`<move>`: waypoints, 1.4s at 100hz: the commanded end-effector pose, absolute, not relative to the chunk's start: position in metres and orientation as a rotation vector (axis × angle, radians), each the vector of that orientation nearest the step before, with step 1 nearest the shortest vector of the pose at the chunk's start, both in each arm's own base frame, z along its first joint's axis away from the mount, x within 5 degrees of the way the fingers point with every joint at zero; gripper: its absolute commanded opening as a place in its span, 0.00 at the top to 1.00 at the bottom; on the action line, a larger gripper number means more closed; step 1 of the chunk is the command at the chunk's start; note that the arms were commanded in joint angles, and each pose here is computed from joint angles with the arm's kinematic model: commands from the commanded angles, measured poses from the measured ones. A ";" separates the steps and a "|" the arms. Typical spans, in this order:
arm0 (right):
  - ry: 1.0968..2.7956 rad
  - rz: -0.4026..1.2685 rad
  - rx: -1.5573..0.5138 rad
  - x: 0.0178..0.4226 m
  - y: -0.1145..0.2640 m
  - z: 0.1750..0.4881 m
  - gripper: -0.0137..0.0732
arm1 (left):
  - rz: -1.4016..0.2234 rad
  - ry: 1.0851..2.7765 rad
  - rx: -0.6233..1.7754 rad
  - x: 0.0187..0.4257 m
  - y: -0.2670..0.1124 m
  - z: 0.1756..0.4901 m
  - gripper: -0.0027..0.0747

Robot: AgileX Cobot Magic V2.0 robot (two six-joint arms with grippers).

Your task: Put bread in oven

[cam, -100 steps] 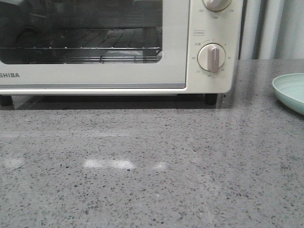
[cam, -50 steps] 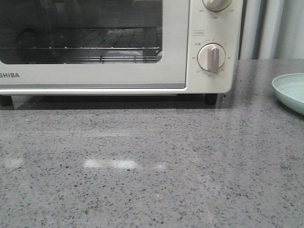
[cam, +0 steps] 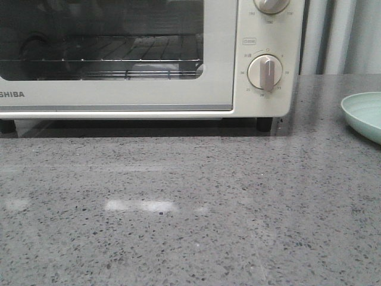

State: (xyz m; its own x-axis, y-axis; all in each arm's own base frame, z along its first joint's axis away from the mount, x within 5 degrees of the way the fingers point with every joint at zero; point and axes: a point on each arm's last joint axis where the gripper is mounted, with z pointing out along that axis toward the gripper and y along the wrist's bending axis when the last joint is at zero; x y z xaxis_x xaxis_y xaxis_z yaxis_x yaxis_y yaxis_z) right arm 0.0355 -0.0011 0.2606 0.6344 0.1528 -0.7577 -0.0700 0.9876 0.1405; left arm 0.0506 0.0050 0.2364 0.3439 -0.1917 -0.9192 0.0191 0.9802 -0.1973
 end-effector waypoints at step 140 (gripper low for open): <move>1.813 0.125 0.056 0.101 0.006 0.360 0.92 | -0.521 1.567 0.431 0.149 -0.101 0.392 0.99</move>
